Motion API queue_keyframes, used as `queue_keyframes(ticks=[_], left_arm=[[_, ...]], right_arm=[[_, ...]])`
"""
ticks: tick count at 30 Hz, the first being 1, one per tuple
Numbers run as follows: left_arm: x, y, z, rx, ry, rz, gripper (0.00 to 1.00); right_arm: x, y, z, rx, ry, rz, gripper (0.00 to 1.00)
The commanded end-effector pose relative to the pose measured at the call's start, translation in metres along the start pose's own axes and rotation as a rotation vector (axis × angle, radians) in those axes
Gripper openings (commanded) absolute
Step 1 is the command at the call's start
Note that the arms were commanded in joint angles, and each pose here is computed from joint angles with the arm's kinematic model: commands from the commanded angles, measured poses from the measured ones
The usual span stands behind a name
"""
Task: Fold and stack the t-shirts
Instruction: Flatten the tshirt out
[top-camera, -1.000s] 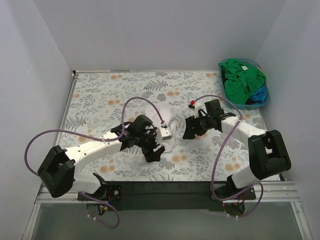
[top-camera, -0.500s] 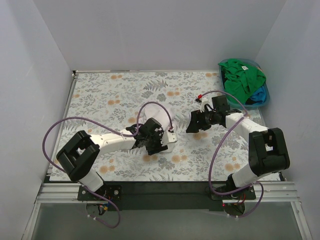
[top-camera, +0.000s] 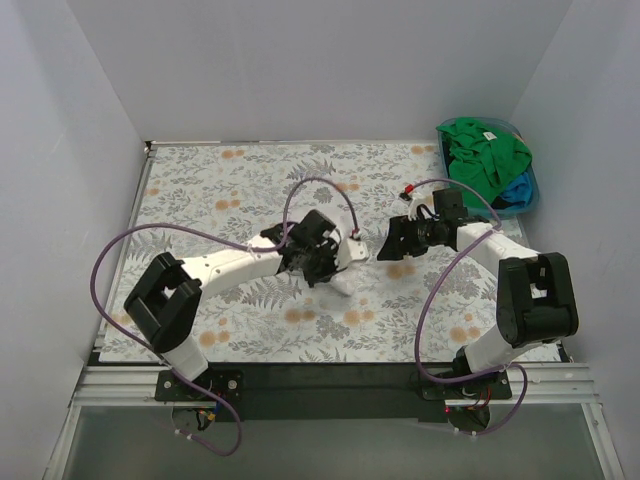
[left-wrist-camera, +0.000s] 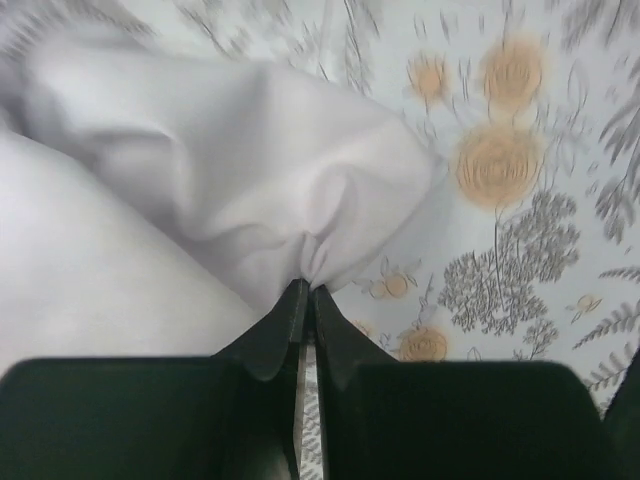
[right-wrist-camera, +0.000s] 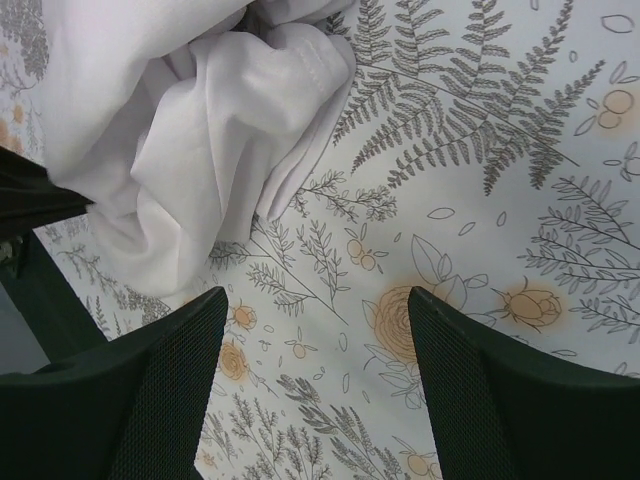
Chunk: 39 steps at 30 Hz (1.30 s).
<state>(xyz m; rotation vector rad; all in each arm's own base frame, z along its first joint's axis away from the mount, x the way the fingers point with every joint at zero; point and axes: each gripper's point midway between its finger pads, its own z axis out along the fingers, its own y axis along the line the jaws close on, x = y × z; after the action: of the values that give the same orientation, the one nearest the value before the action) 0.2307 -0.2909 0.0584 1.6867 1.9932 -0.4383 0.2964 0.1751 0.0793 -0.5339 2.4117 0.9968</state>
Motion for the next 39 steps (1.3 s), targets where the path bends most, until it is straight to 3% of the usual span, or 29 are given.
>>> queue_keyframes(ticks=[1,4,5,7,8,11,13,16,18,19,22,25,30,39], left_arm=[[-0.109,0.052,-0.053,-0.062,-0.256,-0.069,0.0],[-0.172,0.109,-0.102,-0.149,-0.423,-0.185,0.0],[-0.208,0.152,-0.16,-0.25,-0.563,-0.205,0.0],[-0.22,0.192,-0.21,-0.324,-0.666,-0.293,0.0],[-0.213,0.23,-0.253,-0.42,-0.725,-0.332,0.0],[-0.173,0.274,-0.323,-0.579,-0.789,-0.419,0.0],[-0.131,0.289,-0.336,-0.628,-0.779,-0.478,0.0],[-0.075,0.274,-0.314,-0.628,-0.683,-0.534,0.0],[-0.047,0.264,-0.329,-0.704,-0.675,-0.549,0.0],[-0.014,0.259,-0.305,-0.694,-0.617,-0.617,0.0],[0.061,0.259,-0.308,-0.765,-0.536,-0.782,0.0],[0.093,0.249,-0.3,-0.755,-0.498,-0.837,0.0],[0.101,0.241,-0.286,-0.71,-0.473,-0.827,0.0],[0.11,0.242,-0.269,-0.664,-0.446,-0.86,0.0]], right_arm=[[-0.021,0.002,-0.013,-0.018,-0.062,-0.012,0.8],[-0.026,-0.005,-0.023,-0.002,-0.091,0.002,0.8],[-0.028,-0.006,-0.025,0.0,-0.1,0.0,0.8],[-0.03,-0.005,-0.029,0.009,-0.113,-0.013,0.81],[-0.032,-0.004,-0.03,0.007,-0.118,-0.02,0.81],[-0.037,0.0,-0.028,-0.009,-0.142,-0.036,0.84],[-0.041,0.002,-0.024,-0.019,-0.153,-0.02,0.88],[-0.052,0.009,-0.007,-0.035,-0.166,-0.055,0.91],[-0.06,0.015,0.012,-0.05,-0.153,-0.085,0.91],[-0.062,0.017,0.019,-0.056,-0.149,-0.084,0.91],[-0.061,0.032,0.056,-0.084,-0.096,-0.117,0.91],[-0.067,0.027,0.085,-0.046,-0.08,-0.149,0.91],[-0.081,0.005,0.118,0.099,-0.079,-0.152,0.91],[-0.126,-0.023,0.138,0.261,-0.174,-0.103,0.91]])
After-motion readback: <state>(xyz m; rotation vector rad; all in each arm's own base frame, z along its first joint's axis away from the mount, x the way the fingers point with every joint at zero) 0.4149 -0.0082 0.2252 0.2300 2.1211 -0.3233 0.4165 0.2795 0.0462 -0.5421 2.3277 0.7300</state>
